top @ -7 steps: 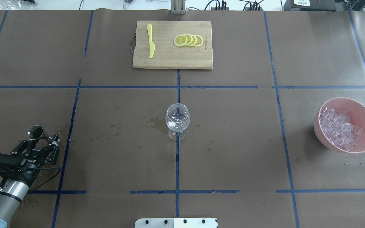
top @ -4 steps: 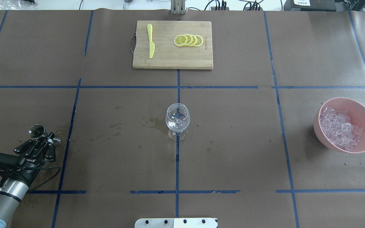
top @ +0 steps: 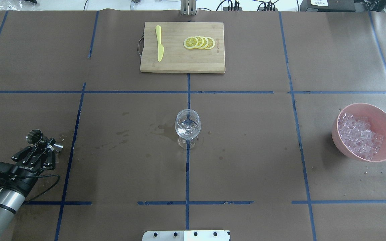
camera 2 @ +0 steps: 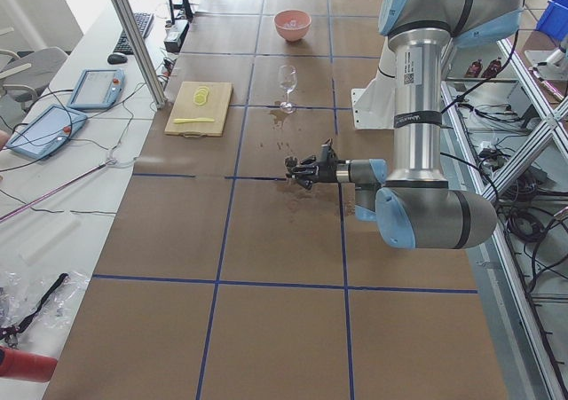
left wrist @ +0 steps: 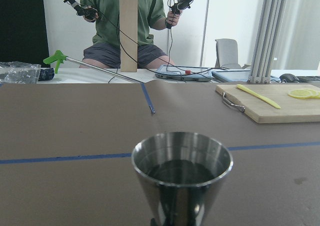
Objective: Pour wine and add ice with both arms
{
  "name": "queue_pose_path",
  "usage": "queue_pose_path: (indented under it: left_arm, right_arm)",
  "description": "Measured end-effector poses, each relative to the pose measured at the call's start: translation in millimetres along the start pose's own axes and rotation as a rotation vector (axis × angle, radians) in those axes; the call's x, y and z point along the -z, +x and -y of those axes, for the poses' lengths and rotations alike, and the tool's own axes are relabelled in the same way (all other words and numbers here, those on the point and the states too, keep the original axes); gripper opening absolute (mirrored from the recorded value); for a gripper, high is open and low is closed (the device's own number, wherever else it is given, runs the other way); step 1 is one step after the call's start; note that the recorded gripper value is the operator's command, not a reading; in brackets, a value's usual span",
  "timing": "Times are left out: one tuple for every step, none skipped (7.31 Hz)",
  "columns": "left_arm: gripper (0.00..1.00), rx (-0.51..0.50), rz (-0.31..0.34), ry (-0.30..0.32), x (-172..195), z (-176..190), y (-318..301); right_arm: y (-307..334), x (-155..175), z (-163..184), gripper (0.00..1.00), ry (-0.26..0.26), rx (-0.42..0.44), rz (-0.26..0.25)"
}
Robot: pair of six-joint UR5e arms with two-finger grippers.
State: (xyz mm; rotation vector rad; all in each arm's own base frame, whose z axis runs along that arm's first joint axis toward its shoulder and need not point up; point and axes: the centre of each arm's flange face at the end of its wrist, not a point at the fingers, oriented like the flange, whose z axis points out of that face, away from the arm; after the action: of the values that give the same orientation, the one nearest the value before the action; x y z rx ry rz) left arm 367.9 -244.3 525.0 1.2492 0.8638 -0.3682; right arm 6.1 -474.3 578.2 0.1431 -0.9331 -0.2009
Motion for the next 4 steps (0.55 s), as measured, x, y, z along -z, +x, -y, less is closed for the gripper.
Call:
queue_pose_path:
  left_arm:
    - [0.00,-0.008,-0.020,0.013,1,14,19]
    - [0.00,-0.018,-0.044,0.033,-1,29,48]
    - [0.00,-0.038,-0.064,0.055,-5,42,80]
    - [0.00,-0.066,-0.078,0.073,-9,51,107]
  right_arm:
    - [-1,0,1,1.00,0.001,0.002,0.000]
    - [-1,1,1,1.00,0.002,0.004,-0.001]
    - [-1,1,1,1.00,0.003,0.007,-0.001]
    - [-2,2,1,1.00,0.005,0.009,-0.002]
